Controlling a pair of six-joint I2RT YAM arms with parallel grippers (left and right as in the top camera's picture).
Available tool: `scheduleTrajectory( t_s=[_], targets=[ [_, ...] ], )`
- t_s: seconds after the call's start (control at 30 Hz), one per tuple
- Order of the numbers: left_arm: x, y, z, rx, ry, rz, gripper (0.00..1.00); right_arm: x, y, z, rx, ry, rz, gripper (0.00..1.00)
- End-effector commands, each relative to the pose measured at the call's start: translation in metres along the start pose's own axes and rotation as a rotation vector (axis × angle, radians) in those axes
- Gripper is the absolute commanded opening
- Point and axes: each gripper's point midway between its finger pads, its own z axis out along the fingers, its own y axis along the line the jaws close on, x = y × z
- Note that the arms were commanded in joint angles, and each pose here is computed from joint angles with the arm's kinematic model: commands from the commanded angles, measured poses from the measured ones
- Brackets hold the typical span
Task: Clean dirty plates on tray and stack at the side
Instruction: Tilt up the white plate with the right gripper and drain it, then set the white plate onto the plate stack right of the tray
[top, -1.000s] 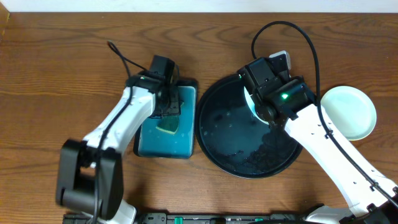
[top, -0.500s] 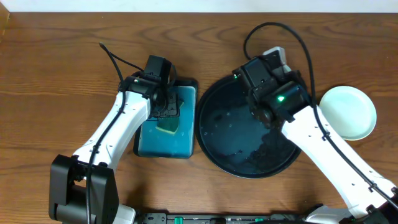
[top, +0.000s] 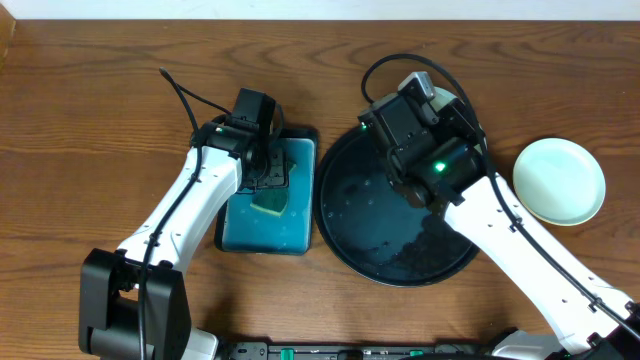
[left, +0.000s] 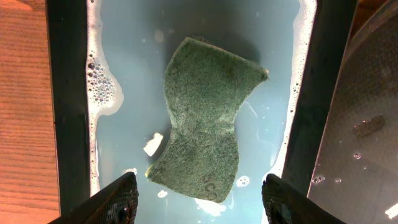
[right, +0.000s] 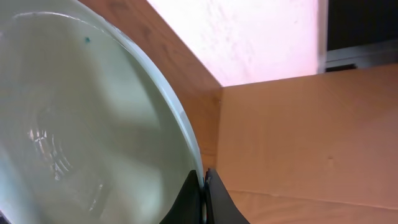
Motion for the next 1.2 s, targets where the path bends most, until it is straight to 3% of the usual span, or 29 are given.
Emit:
scheduleTrajectory(
  t_s=[0.0, 0.93, 1.17],
  targets=[
    [0.0014, 0.0024, 0.0013, -0.008, 0.007, -0.002, 0.65, -0.0039, -0.0179, -0.0088, 0.073, -0.009, -0.033, 0.01],
    [0.0006, 0.0021, 0.0013, -0.006, 0.003, -0.005, 0.65, -0.0053, -0.0184, -0.0089, 0.075, -0.014, -0.022, 0.01],
    [0.0006, 0.0021, 0.0013, -0.006, 0.003, -0.005, 0.65, -0.0047, -0.0112, -0.0070, 0.030, -0.020, 0.133, 0.01]
  ],
)
